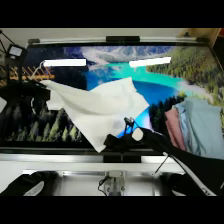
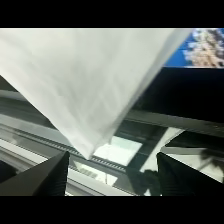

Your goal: Fold the shirts.

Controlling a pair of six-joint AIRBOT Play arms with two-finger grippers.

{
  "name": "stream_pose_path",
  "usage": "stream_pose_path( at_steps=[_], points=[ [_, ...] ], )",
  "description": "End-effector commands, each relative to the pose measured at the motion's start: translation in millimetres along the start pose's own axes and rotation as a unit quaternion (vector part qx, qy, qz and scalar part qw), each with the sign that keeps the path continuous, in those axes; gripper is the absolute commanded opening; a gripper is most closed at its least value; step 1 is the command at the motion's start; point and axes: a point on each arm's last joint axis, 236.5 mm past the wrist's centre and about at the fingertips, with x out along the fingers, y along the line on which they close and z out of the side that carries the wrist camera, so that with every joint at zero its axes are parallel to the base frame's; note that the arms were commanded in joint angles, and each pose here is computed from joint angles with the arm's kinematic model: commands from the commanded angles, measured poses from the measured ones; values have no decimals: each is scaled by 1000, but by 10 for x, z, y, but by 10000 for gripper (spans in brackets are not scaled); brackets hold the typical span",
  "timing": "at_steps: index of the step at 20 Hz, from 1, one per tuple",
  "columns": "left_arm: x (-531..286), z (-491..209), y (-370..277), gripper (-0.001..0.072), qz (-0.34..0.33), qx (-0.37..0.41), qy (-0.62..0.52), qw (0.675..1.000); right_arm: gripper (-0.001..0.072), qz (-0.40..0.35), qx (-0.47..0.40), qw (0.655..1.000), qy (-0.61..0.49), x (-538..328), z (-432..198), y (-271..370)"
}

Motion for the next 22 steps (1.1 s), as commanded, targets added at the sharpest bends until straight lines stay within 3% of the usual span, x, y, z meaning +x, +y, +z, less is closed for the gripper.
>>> stream_pose_path(
  at_steps=[1, 5, 6, 7, 8, 11, 14, 17, 20, 22],
  points=[
    [10, -53, -3, 33, -1, 0, 9, 1000, 665, 42, 36, 997, -58, 166, 113, 203],
    [10, -53, -3, 33, -1, 0, 9, 1000, 641, 43, 64, 996, -54, 293, 65, 197],
    [10, -53, -3, 33, -1, 0, 9, 1000, 457, 43, 66, 996, -53, 298, 66, 195],
    [10, -53, -1, 33, 0, 0, 9, 1000, 200, 45, 68, 995, -57, 293, 87, 203],
    [10, -55, 0, 33, 0, 0, 10, 1000, 69, 49, 73, 994, -64, 277, 132, 217],
    [-16, -76, 4, 33, 0, -1, 14, 1000, 61, 67, -4, 995, -80, 38, 274, 336],
    [-318, 139, 91, 33, 9, -5, -28, 1000, 60, 83, -218, 966, -114, -903, 381, 749],
    [-1199, 742, 317, 32, 32, -21, -150, 988, 61, 44, -364, 881, -298, -2692, 634, 1170],
    [-2393, 1209, 541, 32, 45, -64, -289, 954, 61, 30, -403, 710, -576, -4944, 288, 1537],
    [-3178, 1375, 541, 32, 20, -94, -379, 920, 60, 63, -396, 620, -675, -5849, -284, 1637]
  ],
)
